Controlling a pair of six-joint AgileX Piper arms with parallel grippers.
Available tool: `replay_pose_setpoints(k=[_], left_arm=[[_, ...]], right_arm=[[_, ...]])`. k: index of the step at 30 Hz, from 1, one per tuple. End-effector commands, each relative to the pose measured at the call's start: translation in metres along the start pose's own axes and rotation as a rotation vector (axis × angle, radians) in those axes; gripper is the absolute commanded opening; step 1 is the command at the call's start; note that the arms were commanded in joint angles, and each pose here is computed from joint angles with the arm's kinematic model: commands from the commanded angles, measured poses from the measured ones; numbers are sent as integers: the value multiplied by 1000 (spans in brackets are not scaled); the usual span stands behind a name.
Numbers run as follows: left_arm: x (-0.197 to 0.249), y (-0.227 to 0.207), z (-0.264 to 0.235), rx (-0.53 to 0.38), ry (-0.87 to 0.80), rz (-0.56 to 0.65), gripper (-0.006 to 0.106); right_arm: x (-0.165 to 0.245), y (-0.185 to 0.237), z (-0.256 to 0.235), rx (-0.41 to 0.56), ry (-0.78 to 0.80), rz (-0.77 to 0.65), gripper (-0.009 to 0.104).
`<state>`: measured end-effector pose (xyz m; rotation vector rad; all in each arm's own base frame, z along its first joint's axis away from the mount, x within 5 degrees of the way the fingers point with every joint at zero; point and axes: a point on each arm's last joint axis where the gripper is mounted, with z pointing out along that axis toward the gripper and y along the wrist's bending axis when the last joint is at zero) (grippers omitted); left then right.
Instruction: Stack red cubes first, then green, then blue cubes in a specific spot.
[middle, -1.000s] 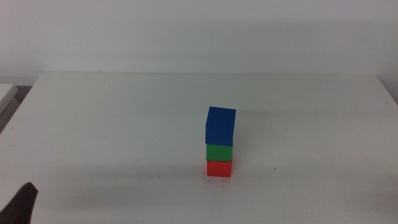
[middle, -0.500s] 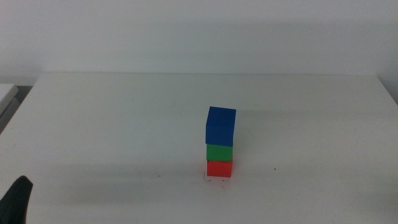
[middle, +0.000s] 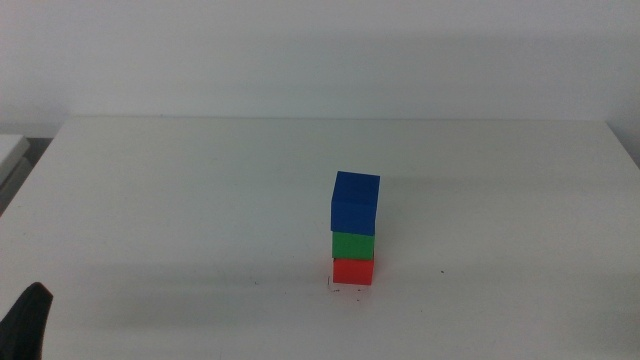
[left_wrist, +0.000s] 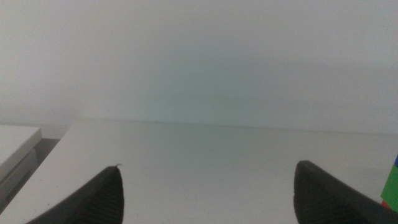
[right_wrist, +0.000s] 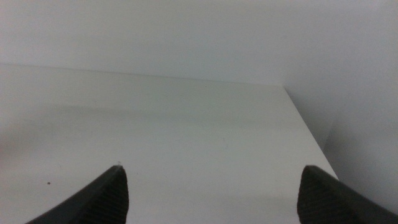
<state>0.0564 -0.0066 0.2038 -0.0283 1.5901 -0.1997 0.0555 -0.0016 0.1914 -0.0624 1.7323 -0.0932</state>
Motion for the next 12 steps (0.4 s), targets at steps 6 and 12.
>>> replay_pose_setpoints(k=[6,12], left_arm=[[-2,0,0,0,-18,-8,94],[-2,0,0,0,-18,-8,94]], right_arm=[[-1,0,0,4,-16,23,93],[-1,0,0,4,-16,33,93]])
